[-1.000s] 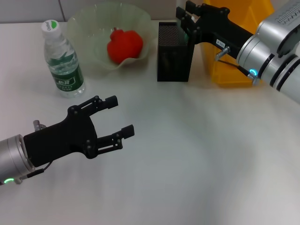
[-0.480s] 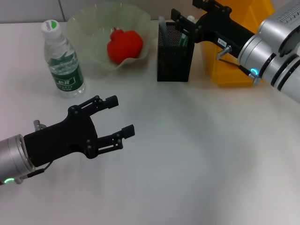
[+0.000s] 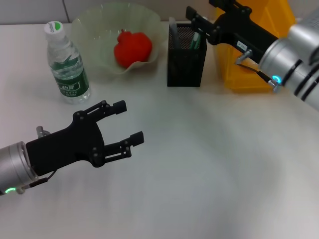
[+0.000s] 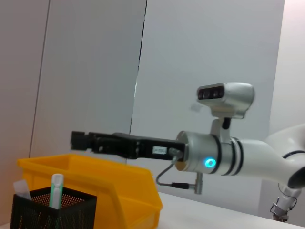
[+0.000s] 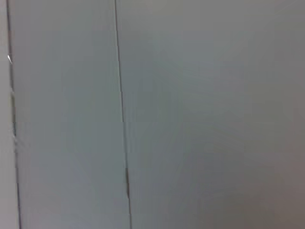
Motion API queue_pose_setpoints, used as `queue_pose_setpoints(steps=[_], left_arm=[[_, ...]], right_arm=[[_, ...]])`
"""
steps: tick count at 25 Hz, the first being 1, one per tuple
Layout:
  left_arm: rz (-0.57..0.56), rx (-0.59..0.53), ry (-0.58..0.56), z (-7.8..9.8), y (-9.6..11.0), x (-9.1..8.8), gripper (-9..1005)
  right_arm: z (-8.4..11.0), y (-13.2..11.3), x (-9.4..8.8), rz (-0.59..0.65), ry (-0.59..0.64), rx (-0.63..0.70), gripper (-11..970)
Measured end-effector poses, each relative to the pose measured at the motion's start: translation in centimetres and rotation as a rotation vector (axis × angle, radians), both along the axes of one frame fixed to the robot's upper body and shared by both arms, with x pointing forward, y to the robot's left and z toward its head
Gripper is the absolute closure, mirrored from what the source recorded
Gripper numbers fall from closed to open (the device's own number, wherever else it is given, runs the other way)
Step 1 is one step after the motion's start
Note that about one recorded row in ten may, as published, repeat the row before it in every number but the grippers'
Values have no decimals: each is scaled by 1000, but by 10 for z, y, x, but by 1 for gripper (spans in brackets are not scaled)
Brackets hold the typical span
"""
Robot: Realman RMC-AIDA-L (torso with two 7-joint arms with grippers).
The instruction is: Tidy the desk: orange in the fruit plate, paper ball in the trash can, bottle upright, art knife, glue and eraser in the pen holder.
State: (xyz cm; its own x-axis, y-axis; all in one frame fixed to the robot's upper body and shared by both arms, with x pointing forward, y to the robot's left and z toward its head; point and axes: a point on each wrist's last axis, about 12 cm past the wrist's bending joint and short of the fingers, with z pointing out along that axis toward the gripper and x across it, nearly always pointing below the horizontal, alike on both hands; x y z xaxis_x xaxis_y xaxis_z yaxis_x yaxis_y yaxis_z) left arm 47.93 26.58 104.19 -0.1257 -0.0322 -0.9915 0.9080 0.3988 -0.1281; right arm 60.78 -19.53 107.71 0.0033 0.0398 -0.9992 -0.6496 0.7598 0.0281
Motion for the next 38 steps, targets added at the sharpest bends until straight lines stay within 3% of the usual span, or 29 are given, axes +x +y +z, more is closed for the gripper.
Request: queue_pose_setpoints(steps=[6,13,22,30,38], left_arm=[[-7,2,-4,2,-1,3,154],[-12,10,0,4,2,5,154],[-57,42,34,7,10,5,154],[-116,76,116,9,16,7,154],[-126,114,125,8,22,4,154]], right_arm=[[6,-24,-26,83,-32,163,255],[14,-55,-63,293,35,246,255],[8,-69,-96,584,172,97,255],[-10,-64,-107,657,221,-54,255],[-27,-58,-113,639,198,-135,255]])
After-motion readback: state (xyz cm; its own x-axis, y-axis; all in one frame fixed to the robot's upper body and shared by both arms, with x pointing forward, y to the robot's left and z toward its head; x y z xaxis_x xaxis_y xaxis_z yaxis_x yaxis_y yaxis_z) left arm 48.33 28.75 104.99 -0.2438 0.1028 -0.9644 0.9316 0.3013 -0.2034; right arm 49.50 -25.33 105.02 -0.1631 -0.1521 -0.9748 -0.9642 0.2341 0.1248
